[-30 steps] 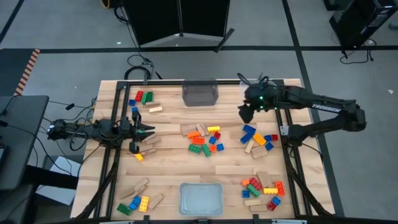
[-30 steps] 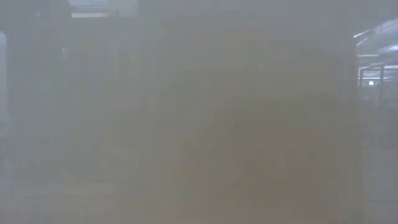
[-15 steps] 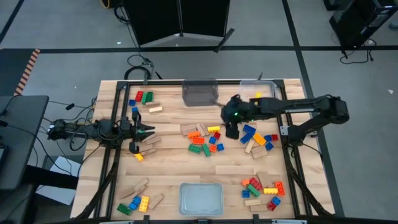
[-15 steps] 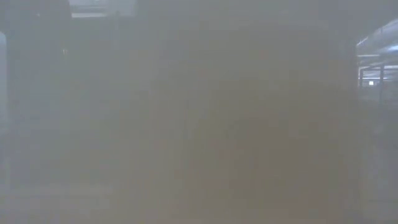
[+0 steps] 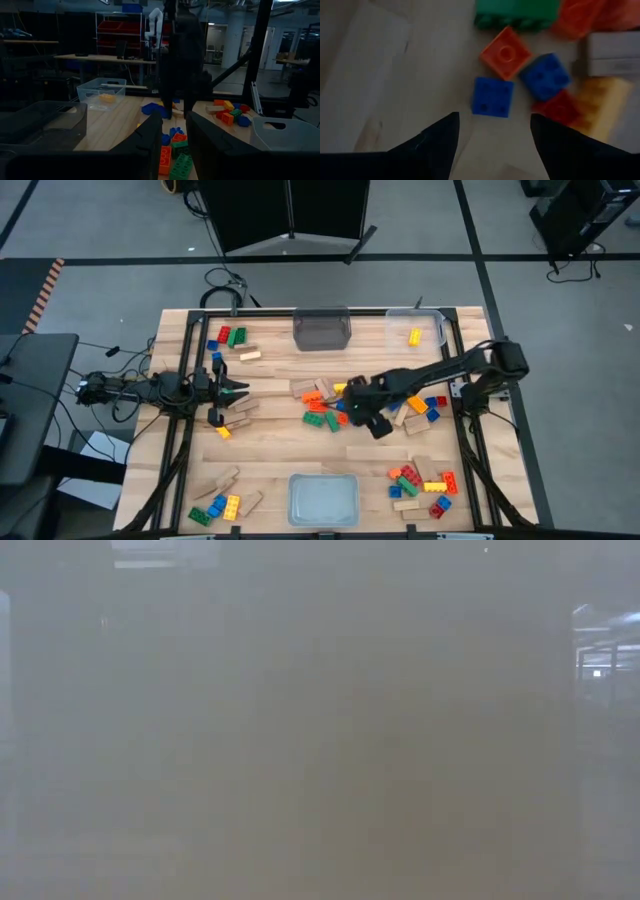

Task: Sort blocks by size
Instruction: Put the small blue game piece into the black bin

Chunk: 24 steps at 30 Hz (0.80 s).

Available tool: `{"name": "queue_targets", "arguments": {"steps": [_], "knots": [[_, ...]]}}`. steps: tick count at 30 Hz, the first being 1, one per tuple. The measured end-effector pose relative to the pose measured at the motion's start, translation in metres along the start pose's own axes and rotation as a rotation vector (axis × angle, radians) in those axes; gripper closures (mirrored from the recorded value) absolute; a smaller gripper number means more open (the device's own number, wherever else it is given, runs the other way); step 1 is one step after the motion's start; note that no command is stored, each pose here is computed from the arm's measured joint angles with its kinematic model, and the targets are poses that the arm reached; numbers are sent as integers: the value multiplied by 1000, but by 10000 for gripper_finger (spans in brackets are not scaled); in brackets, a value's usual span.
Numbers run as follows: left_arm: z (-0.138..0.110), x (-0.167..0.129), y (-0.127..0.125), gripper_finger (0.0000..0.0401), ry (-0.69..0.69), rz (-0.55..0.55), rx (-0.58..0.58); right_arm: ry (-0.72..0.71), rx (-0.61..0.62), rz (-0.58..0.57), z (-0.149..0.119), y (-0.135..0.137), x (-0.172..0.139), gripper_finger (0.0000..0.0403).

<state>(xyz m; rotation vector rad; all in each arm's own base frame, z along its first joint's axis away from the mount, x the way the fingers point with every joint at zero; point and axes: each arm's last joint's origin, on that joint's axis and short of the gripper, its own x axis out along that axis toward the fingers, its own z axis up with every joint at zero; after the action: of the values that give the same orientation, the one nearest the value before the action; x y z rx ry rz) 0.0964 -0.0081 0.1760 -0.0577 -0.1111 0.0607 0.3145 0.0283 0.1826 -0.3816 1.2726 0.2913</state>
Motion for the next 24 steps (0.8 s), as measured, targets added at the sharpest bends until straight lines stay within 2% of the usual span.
{"name": "queue_targets", "arguments": {"steps": [3,10,21,24], "knots": [[0,0,0,304,0,-1,0,41,-7,18,2,3,17,141],[0,0,0,304,-1,-1,-1,102,79,34,2,4,44,146],[0,0,0,304,0,-1,0,91,116,33,3,4,47,149],[0,0,0,304,0,0,0,89,160,33,3,4,47,147]]}}
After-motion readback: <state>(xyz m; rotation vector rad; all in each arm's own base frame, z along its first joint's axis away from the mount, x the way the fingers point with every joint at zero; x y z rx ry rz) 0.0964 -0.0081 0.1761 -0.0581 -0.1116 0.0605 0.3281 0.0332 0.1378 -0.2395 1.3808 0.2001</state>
